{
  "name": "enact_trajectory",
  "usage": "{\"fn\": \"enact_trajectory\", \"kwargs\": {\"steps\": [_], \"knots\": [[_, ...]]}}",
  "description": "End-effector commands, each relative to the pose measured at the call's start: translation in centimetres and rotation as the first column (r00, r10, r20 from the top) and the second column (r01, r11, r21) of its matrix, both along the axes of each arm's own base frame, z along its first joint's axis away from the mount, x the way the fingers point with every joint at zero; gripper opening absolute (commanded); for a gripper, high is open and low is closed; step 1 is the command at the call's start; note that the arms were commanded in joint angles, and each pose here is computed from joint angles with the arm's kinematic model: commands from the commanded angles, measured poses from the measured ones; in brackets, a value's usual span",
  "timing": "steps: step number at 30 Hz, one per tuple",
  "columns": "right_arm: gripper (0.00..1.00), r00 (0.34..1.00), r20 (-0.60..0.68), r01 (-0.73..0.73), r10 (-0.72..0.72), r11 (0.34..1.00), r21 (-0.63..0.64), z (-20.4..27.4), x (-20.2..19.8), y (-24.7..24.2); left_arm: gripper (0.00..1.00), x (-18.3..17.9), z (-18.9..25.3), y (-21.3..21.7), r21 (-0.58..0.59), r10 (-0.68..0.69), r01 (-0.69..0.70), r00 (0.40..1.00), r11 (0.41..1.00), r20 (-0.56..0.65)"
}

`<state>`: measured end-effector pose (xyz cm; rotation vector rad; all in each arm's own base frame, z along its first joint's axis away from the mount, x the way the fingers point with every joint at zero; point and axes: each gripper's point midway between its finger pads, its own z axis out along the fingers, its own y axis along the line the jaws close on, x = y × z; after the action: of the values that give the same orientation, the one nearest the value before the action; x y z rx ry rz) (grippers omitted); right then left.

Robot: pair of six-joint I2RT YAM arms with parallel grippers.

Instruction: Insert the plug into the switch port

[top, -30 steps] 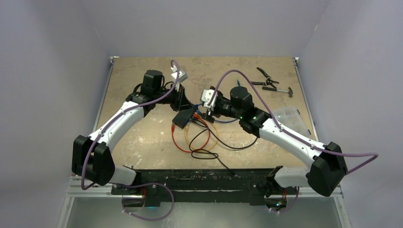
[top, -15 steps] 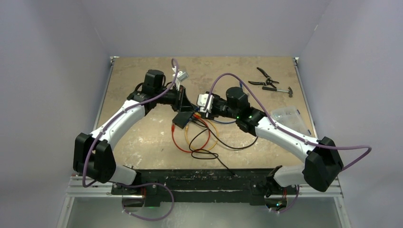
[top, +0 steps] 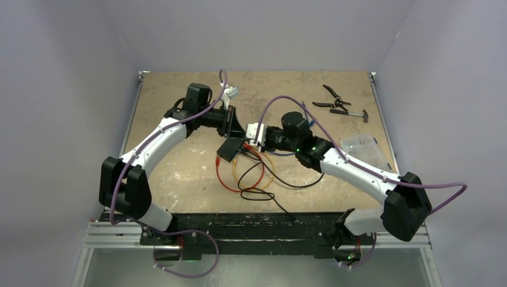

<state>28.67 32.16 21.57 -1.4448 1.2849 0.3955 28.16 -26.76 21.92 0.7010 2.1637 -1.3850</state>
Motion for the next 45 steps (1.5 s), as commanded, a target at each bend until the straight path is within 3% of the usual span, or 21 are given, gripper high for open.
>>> {"fn": "enact_trajectory", "kwargs": {"steps": [1,3,7,12,15,18,21,23,34,38,45], "knots": [[0.00,0.999,0.047,-0.011,0.009,0.999,0.047,2.0,0.3,0.7,0.01,-0.5,1.2,-0.6,-0.024,-0.036,0.035,0.999,0.999,-0.038],[0.00,0.999,0.031,-0.018,0.017,0.999,0.047,1.8,0.1,0.9,0.10,0.0,1.0,-0.5,-0.008,-0.019,0.019,0.999,1.000,-0.027],[0.00,0.999,-0.050,-0.016,0.019,0.998,0.061,1.3,-0.2,1.3,0.47,1.1,1.4,0.0,0.029,0.040,-0.042,0.998,0.999,0.049],[0.00,0.988,-0.154,-0.012,0.027,0.995,0.102,1.5,-0.3,1.8,0.59,2.5,3.2,1.5,0.036,0.149,-0.163,0.956,0.986,0.252],[0.00,0.970,-0.244,0.028,0.000,0.994,0.110,1.4,0.2,1.8,0.67,3.0,4.9,3.0,0.020,0.222,-0.251,0.887,0.968,0.406],[0.00,0.942,-0.334,0.069,-0.036,0.994,0.086,0.9,0.6,1.7,0.80,3.5,6.6,4.9,-0.012,0.302,-0.354,0.780,0.935,0.549],[0.00,0.904,-0.421,0.105,-0.077,0.994,0.043,0.2,0.7,1.7,0.92,3.9,6.5,7.3,-0.021,0.391,-0.477,0.692,0.879,0.607],[0.00,0.878,-0.466,0.131,-0.107,0.991,0.021,0.0,0.8,1.8,0.94,4.3,6.1,8.4,-0.008,0.426,-0.534,0.665,0.845,0.613],[0.00,0.744,-0.612,0.306,-0.268,0.951,-0.045,-2.7,0.5,4.3,0.87,6.8,-0.6,11.9,0.121,0.606,-0.699,0.682,0.705,0.409],[0.00,0.672,-0.675,0.340,-0.305,0.937,-0.085,-5.5,-0.3,5.1,0.83,7.2,-3.2,12.4,0.147,0.629,-0.692,0.710,0.707,0.316],[0.00,0.623,-0.679,0.383,-0.390,0.908,-0.169,-9.9,0.0,4.9,0.81,7.4,-7.9,11.9,0.228,0.610,-0.651,0.758,0.724,0.229]]}}
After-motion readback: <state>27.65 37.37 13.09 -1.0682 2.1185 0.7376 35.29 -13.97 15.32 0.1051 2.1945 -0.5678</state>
